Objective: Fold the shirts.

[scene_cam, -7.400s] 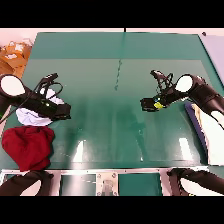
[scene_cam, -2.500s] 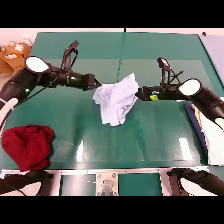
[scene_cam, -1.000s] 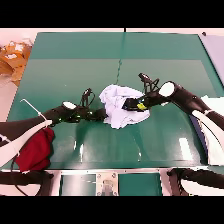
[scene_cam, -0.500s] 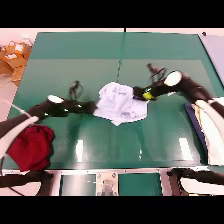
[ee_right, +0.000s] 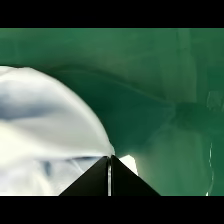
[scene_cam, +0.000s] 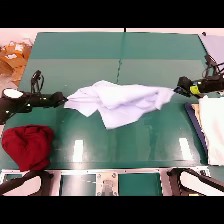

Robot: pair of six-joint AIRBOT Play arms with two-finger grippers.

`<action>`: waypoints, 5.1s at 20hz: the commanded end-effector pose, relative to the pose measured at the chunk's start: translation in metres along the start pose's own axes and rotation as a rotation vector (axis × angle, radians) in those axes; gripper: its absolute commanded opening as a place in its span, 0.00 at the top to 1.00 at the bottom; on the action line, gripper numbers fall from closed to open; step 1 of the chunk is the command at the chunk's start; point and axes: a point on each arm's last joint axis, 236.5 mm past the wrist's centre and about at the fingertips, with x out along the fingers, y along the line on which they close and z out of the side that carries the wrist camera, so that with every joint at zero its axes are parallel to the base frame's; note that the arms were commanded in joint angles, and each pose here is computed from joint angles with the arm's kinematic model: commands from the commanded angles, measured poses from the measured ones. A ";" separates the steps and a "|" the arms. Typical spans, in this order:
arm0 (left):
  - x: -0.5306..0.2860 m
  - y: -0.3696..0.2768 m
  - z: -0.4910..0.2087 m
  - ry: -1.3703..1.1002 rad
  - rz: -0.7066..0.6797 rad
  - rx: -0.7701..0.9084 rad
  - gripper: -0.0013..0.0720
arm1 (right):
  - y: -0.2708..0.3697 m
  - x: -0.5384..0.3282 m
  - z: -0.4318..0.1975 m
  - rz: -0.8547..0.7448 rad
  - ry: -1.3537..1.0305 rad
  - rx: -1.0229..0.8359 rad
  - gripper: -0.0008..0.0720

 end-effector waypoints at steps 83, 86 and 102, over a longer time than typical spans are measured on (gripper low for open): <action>-0.061 0.055 -0.139 0.709 0.269 0.073 0.96 | -0.048 0.070 -0.020 -0.012 0.183 0.048 0.97; -0.043 0.065 -0.149 0.656 0.267 0.056 0.96 | -0.044 0.092 -0.063 -0.005 0.336 0.048 0.97; -0.017 0.027 -0.070 0.437 0.079 0.381 0.01 | -0.101 0.062 -0.122 -0.094 0.458 0.211 0.98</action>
